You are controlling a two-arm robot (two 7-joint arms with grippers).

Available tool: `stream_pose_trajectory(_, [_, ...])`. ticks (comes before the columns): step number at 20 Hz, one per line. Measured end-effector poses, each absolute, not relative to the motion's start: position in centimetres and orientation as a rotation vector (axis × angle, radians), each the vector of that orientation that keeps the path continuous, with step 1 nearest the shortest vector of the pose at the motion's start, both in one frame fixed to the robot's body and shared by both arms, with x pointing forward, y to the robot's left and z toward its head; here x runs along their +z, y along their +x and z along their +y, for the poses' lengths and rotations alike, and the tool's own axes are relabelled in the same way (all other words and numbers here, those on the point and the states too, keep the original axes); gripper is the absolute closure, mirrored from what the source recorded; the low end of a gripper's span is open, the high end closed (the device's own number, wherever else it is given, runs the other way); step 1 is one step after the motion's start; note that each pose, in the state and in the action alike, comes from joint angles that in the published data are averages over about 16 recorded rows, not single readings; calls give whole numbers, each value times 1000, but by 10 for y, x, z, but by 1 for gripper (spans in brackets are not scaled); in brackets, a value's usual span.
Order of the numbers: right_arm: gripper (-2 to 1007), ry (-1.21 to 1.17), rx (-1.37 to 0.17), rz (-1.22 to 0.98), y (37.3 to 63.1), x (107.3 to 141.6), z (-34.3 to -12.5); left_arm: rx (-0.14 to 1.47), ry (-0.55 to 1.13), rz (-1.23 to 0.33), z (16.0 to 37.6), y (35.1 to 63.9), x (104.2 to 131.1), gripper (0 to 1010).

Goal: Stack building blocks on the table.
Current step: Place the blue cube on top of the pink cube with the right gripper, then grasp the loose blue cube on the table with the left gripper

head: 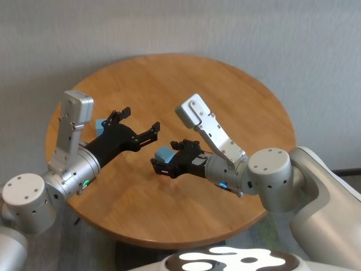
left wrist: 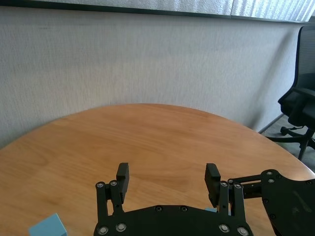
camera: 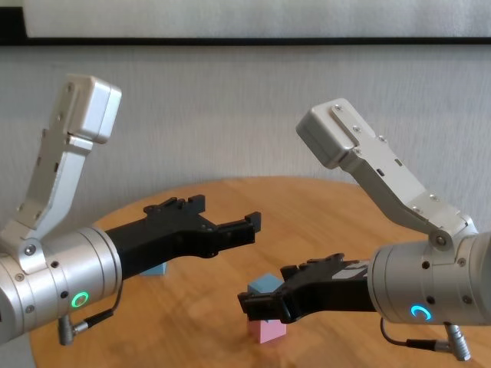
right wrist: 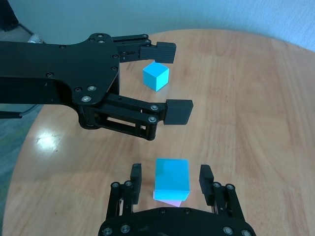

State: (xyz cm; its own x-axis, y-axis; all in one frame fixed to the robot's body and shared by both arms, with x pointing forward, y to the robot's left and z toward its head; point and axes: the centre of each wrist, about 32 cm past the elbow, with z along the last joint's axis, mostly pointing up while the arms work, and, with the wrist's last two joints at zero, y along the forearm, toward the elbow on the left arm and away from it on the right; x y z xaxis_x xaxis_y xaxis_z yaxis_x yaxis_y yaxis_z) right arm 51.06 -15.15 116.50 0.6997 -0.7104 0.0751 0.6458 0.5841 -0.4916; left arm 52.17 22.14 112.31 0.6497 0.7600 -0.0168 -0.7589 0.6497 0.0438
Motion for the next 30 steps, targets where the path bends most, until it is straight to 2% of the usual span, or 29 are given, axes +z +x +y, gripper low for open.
stream_pose_trajectory(6, [136, -500, -789, 127, 510, 1166, -154, 863, 34, 35, 221, 522, 1123, 10])
stream_pose_trajectory(12, [29, -463, -781, 102, 508, 1167, -161, 863, 34, 35, 221, 522, 1123, 10])
stream_pose_trajectory(17, [0, -431, -778, 77, 506, 1168, -168, 863, 34, 35, 221, 522, 1123, 10])
stream_pose_trajectory(30, [0, -394, -816, 57, 510, 1174, -185, 863, 34, 35, 221, 522, 1123, 10])
